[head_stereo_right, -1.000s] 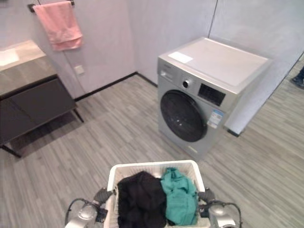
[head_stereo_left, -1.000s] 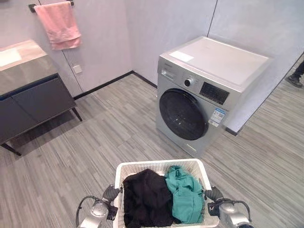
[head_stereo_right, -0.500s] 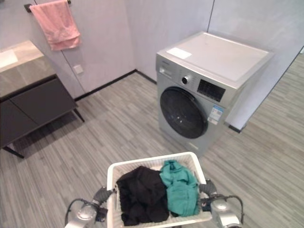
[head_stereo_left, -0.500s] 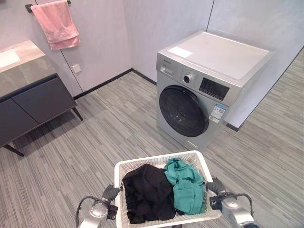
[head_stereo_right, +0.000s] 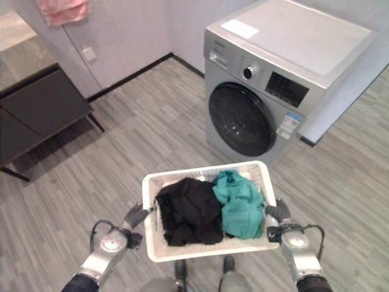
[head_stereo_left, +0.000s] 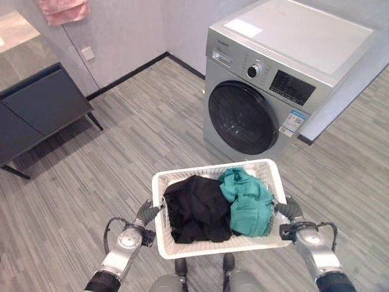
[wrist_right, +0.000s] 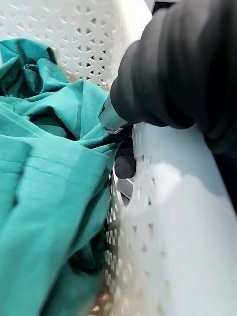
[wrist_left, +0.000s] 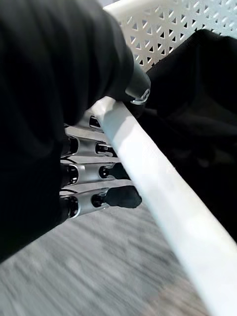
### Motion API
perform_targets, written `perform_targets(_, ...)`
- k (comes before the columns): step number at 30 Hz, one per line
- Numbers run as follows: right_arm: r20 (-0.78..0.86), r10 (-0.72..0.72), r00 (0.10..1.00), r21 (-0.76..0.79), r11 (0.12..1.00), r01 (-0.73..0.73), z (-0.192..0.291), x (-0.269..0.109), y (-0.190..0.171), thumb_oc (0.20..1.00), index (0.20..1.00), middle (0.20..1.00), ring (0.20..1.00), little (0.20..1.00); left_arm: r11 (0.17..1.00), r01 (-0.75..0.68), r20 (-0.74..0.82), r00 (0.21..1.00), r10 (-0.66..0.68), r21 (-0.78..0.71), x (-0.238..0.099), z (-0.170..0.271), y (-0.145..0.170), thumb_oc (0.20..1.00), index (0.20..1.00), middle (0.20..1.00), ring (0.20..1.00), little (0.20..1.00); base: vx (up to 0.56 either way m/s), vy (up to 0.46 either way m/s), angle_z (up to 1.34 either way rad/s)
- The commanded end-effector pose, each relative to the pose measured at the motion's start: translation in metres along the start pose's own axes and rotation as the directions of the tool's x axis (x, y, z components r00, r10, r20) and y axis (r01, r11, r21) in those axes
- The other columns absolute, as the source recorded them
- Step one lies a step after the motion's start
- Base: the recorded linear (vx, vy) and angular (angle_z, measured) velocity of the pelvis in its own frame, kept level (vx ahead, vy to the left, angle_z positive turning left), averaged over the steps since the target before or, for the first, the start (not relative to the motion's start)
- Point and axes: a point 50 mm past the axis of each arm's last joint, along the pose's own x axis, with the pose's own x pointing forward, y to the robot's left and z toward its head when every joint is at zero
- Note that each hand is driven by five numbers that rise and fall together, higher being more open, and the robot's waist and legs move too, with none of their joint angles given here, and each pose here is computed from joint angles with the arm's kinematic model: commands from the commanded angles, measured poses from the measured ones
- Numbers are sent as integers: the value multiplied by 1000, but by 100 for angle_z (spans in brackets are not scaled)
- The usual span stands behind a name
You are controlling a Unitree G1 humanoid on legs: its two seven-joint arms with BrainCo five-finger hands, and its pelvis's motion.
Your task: Grab the laundry basket,head to the washer,open it,put in the laundry and shut it.
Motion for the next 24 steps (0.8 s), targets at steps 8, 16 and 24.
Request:
perform_targets(8,-57,-19,998,17,1000,20,-26,-19,-16,200,200,200,200,200,991,-136,195,971,136,-13,10,47,44,200,200,200,200,200,328,23,24)
perform_targets(16,-139,-28,990,50,998,36,-51,-33,-16,200,200,200,200,200,991,-104,112,987,113,-82,6,21,28,200,200,200,200,200,310,-109,24)
perform_targets(24,-200,31,979,25,999,-26,-63,-35,-5,200,200,200,200,200,980,-159,25,986,163,-118,-1,-3,36,200,200,200,200,200,157,88,-75)
